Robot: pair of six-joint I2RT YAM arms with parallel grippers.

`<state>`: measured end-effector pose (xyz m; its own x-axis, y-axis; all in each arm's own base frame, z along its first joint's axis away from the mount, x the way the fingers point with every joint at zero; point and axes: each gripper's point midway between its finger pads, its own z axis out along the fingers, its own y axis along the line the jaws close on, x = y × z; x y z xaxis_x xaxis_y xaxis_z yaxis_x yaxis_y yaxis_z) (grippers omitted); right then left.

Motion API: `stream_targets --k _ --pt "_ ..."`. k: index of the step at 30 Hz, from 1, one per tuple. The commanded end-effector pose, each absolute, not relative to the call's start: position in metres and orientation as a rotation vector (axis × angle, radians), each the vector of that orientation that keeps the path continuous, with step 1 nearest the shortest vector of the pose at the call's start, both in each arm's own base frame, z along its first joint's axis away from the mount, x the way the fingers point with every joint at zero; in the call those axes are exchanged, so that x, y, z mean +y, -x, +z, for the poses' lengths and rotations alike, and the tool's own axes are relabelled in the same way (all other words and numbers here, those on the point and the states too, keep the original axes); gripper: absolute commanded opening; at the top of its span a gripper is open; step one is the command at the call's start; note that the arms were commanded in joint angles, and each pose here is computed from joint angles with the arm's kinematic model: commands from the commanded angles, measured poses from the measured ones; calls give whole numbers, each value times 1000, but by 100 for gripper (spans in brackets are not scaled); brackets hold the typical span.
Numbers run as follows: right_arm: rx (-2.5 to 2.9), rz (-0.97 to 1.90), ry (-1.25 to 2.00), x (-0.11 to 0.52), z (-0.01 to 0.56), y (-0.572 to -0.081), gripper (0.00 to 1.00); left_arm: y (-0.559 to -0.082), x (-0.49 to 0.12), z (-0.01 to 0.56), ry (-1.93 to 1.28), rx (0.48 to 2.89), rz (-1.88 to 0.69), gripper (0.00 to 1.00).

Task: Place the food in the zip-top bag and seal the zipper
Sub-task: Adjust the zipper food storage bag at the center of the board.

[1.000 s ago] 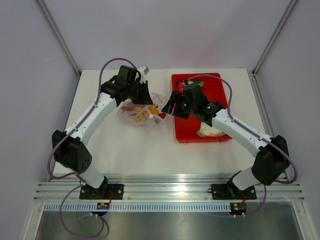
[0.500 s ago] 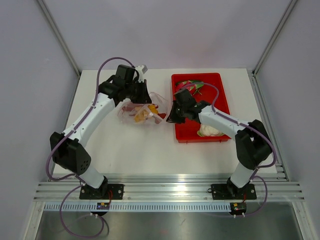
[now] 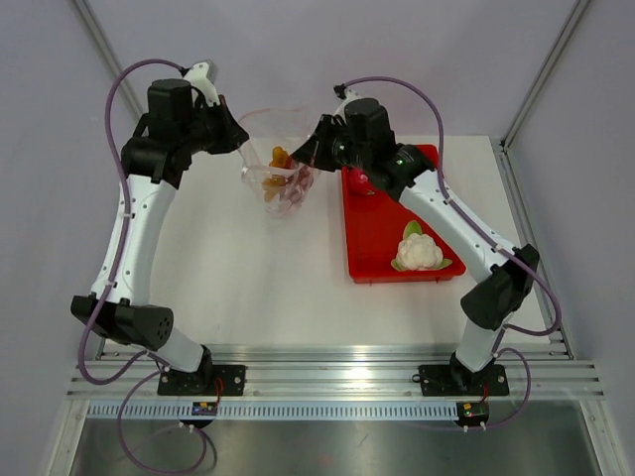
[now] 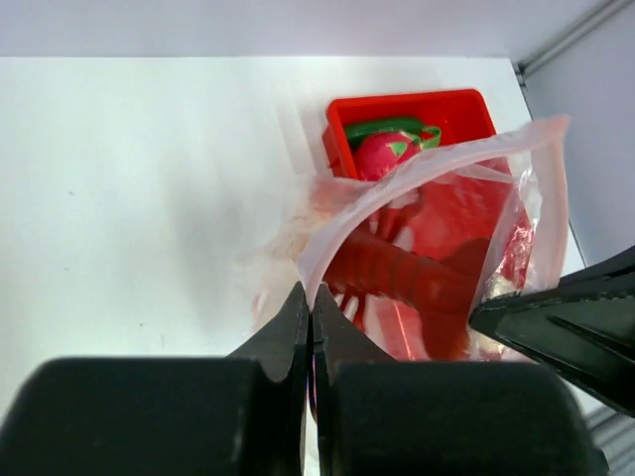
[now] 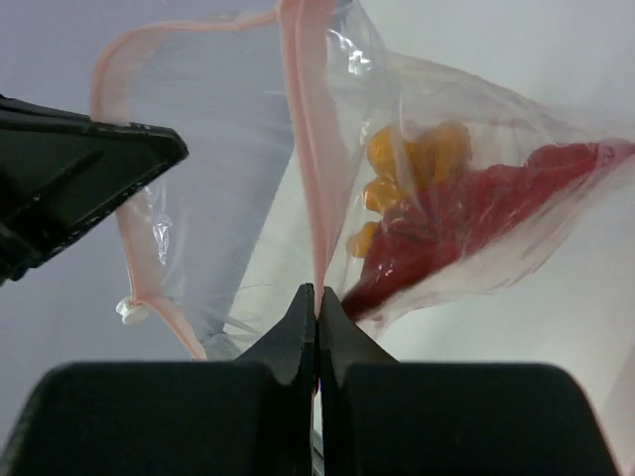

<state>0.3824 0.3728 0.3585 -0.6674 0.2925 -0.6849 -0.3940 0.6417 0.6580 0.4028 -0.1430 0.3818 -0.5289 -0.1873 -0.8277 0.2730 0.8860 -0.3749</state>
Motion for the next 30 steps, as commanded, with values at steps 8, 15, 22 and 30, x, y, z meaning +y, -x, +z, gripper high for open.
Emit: stream_targets --k 8,15,22,30 --pt "2419 880 90 384 196 -393 0 -406 -131 295 -5 2245 -485 0" --pt "2212 850 122 366 279 -402 0 -396 -125 388 -29 2037 -482 0" --pt "2417 781 12 343 180 -404 0 -398 -138 314 -30 2184 -543 0" --pt "2469 749 -25 334 148 -396 0 -386 -184 265 -159 2292 -539 19"
